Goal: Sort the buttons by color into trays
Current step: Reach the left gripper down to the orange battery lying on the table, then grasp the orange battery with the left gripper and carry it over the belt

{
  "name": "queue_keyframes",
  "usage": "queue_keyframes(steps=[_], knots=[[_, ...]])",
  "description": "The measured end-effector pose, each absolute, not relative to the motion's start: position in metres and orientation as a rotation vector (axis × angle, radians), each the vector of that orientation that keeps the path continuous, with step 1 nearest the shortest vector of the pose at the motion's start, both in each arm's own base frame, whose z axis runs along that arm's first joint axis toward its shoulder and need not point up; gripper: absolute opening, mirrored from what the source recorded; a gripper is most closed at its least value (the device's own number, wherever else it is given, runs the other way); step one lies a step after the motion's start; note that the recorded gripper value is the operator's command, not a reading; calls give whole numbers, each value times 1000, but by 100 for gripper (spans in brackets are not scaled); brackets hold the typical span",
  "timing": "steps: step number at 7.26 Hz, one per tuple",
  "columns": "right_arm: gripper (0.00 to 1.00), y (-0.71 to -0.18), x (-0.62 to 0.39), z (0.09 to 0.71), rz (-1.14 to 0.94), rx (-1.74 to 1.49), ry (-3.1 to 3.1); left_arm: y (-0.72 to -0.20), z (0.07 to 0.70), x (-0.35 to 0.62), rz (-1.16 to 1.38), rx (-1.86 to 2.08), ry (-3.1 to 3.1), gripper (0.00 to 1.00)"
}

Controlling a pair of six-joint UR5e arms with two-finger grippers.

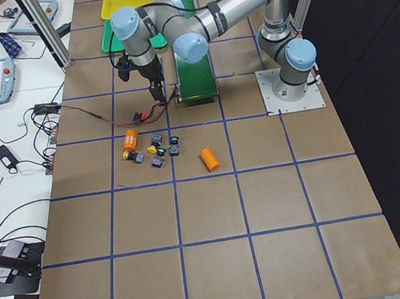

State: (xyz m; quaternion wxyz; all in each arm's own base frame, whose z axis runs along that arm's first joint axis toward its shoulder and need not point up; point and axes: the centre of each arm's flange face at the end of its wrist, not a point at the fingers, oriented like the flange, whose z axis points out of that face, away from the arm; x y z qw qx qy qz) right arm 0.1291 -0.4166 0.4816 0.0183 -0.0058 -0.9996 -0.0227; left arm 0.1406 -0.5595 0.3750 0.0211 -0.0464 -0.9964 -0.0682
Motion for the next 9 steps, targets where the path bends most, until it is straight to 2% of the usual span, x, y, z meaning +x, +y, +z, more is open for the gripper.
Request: queue_keyframes(steps=[4,7,8,9], knots=[[100,-407,129,480,-78,-24,-3101,-478,257,298,-265,-439,-2930,100],[100,-406,129,471,-88,-17,-3104,-445,194,311,-281,-737,-2864,100],[100,-404,128,473,-89,-23,-3101,-440,179,312,-252,-827,-2867,72],[100,-402,128,474,-86,-25,-3100,-436,169,311,-220,-934,-2873,36]])
